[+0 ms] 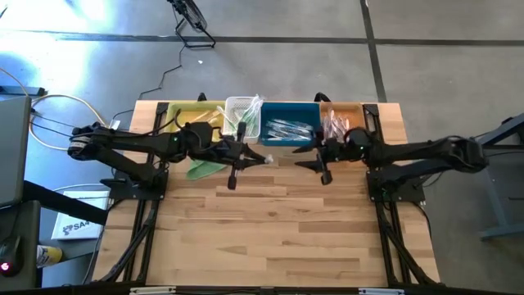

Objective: Pick & Place Toothbrushes
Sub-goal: Put the blue toothbrush into the blue bin

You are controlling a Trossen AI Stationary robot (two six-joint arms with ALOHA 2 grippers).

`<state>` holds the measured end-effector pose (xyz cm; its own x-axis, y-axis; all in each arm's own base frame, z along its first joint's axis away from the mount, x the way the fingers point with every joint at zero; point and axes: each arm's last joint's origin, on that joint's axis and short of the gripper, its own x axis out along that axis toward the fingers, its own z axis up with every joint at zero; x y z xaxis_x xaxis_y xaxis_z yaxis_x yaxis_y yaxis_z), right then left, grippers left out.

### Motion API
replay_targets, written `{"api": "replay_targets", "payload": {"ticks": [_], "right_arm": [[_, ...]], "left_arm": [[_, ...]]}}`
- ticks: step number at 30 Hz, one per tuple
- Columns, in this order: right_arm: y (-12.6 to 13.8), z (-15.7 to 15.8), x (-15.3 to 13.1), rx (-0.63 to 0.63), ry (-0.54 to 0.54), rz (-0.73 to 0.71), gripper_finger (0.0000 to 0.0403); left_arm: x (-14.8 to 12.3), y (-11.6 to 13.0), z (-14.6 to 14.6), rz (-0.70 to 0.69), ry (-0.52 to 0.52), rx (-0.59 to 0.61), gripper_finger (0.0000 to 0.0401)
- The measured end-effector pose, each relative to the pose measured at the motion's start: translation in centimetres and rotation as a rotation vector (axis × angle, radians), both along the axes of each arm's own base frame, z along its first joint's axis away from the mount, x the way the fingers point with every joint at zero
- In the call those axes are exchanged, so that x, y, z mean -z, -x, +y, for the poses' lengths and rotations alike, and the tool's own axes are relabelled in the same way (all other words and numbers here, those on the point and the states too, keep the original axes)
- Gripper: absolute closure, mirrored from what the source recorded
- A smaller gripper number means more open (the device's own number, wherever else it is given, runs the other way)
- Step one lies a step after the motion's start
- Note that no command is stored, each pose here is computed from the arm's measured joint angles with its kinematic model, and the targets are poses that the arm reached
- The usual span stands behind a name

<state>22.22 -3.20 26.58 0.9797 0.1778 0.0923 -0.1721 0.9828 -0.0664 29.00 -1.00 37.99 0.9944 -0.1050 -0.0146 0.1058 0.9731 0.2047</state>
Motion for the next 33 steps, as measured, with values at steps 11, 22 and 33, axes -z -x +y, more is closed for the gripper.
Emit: {"api": "replay_targets", "payload": {"ticks": [11, 22, 33], "right_arm": [[-3.7, 0.9, 1.9, 0.039, -0.005, -0.124, 0.0192], [-8.2, 1.1, 1.0, 0.015, -0.004, -0.131, 0.0191], [-10.9, 1.0, 1.2, -0.009, -0.001, -0.082, 0.0191]], "left_arm": [[0.0, 0.0, 0.0, 0.000, 0.000, 0.000, 0.0401], [0.3, -0.3, 0.0, 0.010, 0.001, 0.012, 0.0401], [0.3, -0.3, -0.1, 0.012, 0.000, 0.021, 0.0401]]}}
